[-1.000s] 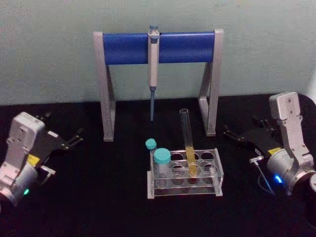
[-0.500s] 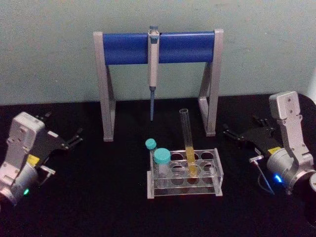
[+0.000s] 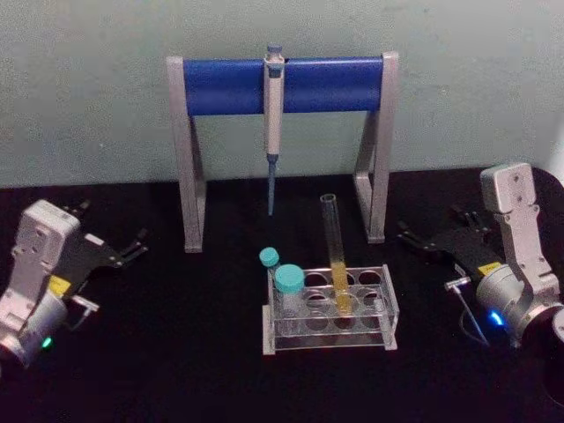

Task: Pick up the test tube from the test tube rack, shake it, then place it back into the test tube rack.

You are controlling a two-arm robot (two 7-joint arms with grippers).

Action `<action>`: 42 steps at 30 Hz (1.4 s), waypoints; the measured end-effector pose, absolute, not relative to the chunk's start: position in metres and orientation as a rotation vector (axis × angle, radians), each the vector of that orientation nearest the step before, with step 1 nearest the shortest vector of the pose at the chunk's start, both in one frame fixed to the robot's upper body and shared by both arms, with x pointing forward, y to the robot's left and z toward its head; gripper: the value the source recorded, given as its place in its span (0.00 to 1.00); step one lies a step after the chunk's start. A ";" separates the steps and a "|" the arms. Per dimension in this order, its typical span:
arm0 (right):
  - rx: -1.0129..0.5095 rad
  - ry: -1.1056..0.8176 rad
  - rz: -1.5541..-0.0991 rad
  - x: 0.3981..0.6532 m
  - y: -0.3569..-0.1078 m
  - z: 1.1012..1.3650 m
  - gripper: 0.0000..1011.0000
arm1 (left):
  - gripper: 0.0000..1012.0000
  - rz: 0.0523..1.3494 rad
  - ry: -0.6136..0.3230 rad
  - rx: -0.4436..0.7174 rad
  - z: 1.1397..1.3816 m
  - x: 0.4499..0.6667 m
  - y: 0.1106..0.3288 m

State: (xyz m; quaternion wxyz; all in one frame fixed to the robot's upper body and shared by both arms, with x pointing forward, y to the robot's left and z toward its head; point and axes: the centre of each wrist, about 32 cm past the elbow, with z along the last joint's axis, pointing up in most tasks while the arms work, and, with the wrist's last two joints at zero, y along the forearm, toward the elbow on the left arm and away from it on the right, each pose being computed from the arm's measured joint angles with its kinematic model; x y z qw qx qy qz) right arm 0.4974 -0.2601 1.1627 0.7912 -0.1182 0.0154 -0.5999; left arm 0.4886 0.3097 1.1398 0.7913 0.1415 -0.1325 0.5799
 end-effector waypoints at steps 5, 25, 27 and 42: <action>-0.254 0.033 -1.291 0.497 -0.260 1.163 0.99 | 0.99 1.248 -0.285 0.304 1.140 0.489 0.310; -0.254 0.033 -1.291 0.497 -0.260 1.163 0.99 | 0.99 1.248 -0.285 0.304 1.140 0.489 0.310; -0.254 0.033 -1.291 0.497 -0.260 1.163 0.99 | 0.99 1.248 -0.285 0.304 1.140 0.489 0.310; -0.254 0.033 -1.291 0.497 -0.260 1.163 0.99 | 0.99 1.248 -0.285 0.304 1.140 0.489 0.310</action>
